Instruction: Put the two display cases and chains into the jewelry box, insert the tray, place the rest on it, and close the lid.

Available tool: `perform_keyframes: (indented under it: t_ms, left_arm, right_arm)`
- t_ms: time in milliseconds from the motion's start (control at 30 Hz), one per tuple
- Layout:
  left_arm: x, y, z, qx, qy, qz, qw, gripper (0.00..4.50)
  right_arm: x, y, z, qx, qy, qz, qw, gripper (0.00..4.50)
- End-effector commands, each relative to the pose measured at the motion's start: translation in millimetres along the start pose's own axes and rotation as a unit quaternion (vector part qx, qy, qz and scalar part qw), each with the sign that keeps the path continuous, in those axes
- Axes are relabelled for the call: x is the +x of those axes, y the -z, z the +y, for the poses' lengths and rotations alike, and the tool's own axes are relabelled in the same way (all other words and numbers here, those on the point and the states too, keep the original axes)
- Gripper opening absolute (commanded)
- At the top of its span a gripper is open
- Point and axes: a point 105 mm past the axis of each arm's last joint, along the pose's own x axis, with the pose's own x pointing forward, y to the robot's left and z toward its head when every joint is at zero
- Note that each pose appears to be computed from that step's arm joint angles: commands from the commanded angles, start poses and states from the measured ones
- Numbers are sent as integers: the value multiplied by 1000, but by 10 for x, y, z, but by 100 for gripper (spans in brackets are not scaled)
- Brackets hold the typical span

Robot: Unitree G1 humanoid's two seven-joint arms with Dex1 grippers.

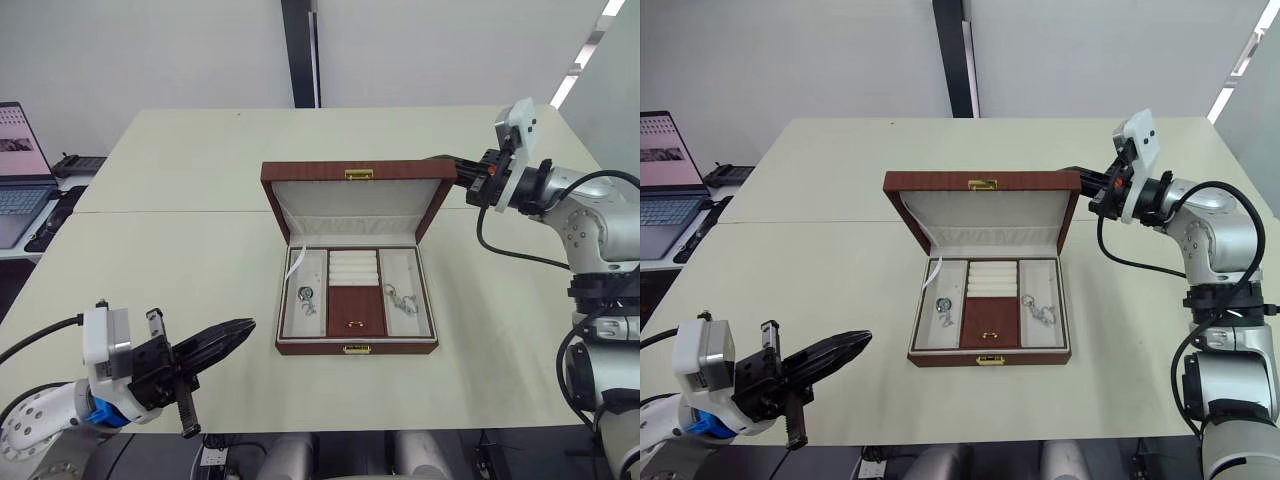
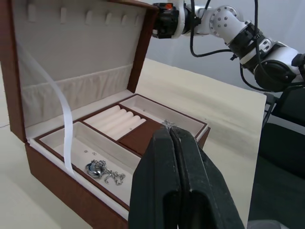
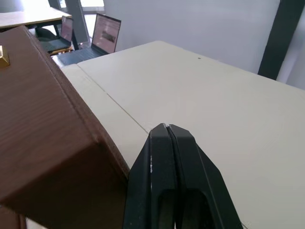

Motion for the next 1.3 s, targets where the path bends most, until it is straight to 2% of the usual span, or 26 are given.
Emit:
perform_keyframes:
  t_ms: [33,267,567,733,833,967,1000,1067,1100,1167,1300]
  left_arm:
    - [-94,-89,38,11,-13,6,1000,0]
    - [-147,-160,133,19,-25,18,999,0]
    - [-124,-217,239,22,-42,25,999,0]
    - [-194,-217,715,55,-156,62,984,0]
    - [-281,-243,1006,85,-231,75,966,0]
    - [-442,-153,1338,92,-325,122,933,0]
    - [-470,-155,1419,96,-348,120,925,0]
    - [-460,-175,1494,118,-362,109,918,0]
    - [-457,-143,1512,128,-364,120,915,0]
    - [-477,-4,1539,132,-369,148,908,0]
    - [-547,244,1502,131,-364,169,906,0]
  right_arm:
    - [-156,-179,183,-26,-44,-5,999,1]
    - [-429,-208,424,-31,-109,48,992,1]
    - [-511,-193,447,-60,-95,57,992,1]
    - [-644,-183,299,-101,-13,39,994,1]
    - [-773,-151,150,-131,58,24,989,1]
    - [-1062,-27,-58,-190,171,36,966,1]
    - [-1134,43,-60,-201,188,45,960,1]
    - [-1281,244,-43,-212,213,70,951,1]
    - [-1333,328,-27,-213,220,81,948,1]
    - [-1455,492,-11,-211,244,96,942,1]
    - [-1678,658,-80,-205,312,106,921,1]
